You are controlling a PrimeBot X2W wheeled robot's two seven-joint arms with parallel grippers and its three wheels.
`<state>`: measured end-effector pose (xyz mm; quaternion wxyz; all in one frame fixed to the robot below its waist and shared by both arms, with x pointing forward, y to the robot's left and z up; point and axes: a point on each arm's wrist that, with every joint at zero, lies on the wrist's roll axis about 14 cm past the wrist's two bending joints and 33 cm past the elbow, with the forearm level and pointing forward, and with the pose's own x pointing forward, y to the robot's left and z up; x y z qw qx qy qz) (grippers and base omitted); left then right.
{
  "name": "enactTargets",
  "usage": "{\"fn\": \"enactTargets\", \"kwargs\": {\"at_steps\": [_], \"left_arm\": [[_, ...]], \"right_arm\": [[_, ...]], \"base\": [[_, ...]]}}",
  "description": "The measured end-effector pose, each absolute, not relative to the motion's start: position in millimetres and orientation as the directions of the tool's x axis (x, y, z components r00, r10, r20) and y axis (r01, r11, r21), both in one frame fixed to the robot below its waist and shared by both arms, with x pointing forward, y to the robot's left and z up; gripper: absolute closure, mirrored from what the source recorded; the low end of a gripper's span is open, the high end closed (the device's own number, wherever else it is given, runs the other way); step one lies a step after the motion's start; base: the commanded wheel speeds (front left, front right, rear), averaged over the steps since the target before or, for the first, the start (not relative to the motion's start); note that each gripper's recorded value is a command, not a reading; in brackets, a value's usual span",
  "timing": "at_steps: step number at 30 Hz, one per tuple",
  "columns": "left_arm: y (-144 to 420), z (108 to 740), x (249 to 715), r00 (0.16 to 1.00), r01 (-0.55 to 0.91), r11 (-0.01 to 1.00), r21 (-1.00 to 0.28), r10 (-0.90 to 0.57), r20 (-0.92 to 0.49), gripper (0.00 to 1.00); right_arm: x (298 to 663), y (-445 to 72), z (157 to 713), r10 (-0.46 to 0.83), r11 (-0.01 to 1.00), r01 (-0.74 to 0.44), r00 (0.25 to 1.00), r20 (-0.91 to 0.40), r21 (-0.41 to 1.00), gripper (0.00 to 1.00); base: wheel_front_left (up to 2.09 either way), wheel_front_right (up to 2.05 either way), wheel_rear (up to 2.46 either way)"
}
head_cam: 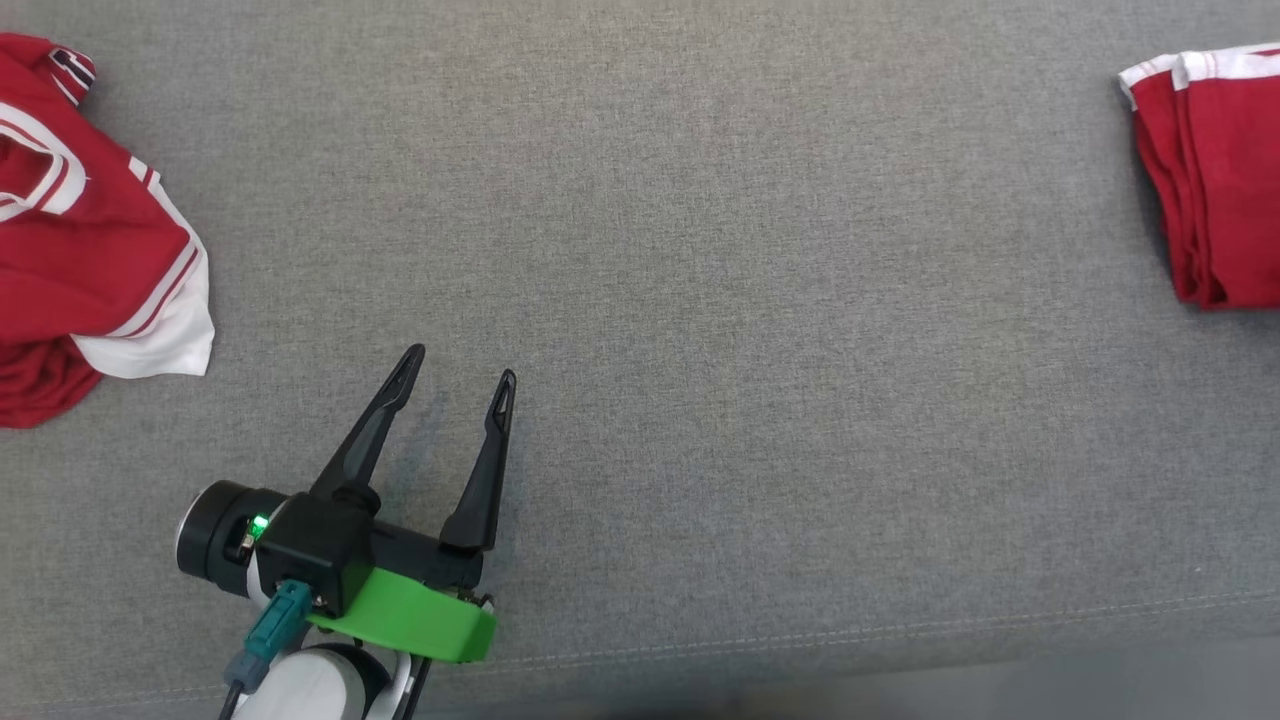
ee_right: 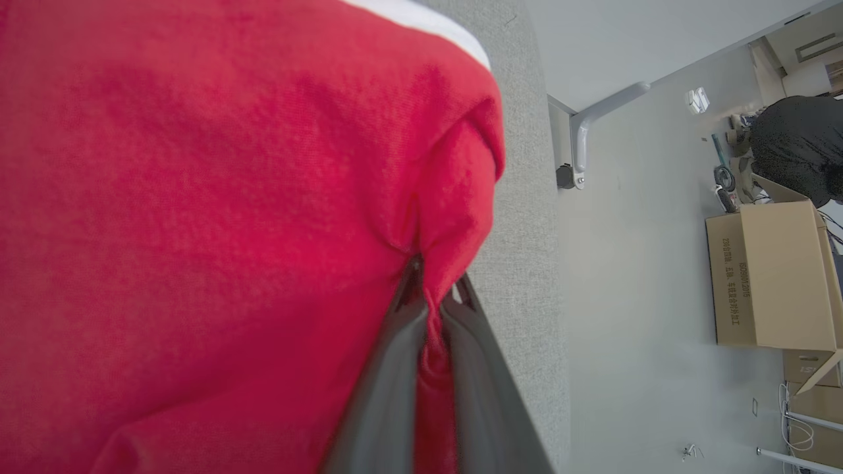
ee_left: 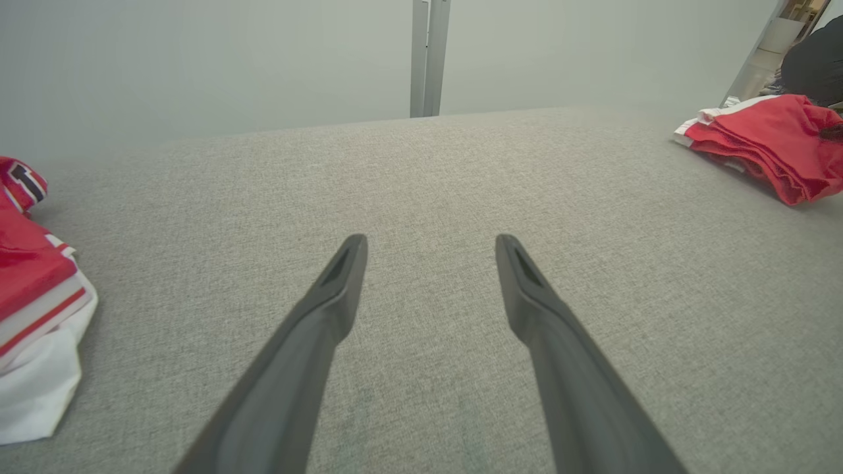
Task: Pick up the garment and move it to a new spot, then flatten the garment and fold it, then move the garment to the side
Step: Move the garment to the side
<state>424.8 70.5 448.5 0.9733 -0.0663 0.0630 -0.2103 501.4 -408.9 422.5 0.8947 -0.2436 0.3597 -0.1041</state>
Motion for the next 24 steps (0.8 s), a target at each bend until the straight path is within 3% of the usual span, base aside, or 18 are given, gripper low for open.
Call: {"fn": "enactTargets", "kwargs": {"at_steps": [10, 11, 12, 13, 19, 24], "left_arm": [[72, 444, 427, 0.896, 0.413, 0.9, -0.141, -0.429, -0.114, 0.0], [73, 444, 427, 0.897, 0.411, 0.901, -0.139, -0.427, -0.114, 0.0], [74, 444, 426, 0.898, 0.409, 0.902, -0.137, -0.425, -0.116, 0.0], [75, 445, 427, 0.9, 0.406, 0.904, -0.136, -0.421, -0.115, 0.0], [81, 443, 426, 0.906, 0.391, 0.911, -0.128, -0.406, -0.122, 0.0], [83, 447, 425, 0.915, 0.374, 0.918, -0.13, -0.389, -0.109, 0.0]], "right_arm": [[507, -439, 428, -0.422, 0.754, -0.053, 0.725, -0.544, -0.655, 1.0], [509, -439, 429, -0.421, 0.747, -0.056, 0.731, -0.537, -0.663, 0.8], [511, -438, 430, -0.417, 0.743, -0.059, 0.739, -0.529, -0.667, 0.36], [512, -439, 430, -0.42, 0.742, -0.054, 0.739, -0.527, -0.668, 0.0], [521, -437, 431, -0.421, 0.711, -0.068, 0.756, -0.501, -0.7, 0.0], [535, -411, 434, -0.358, 0.751, -0.039, 0.814, -0.457, -0.659, 0.0]], "base": [[0.0, 0.0, 0.0], [0.0, 0.0, 0.0], [0.0, 0.0, 0.0], [0.0, 0.0, 0.0], [0.0, 0.0, 0.0], [0.0, 0.0, 0.0]]}}
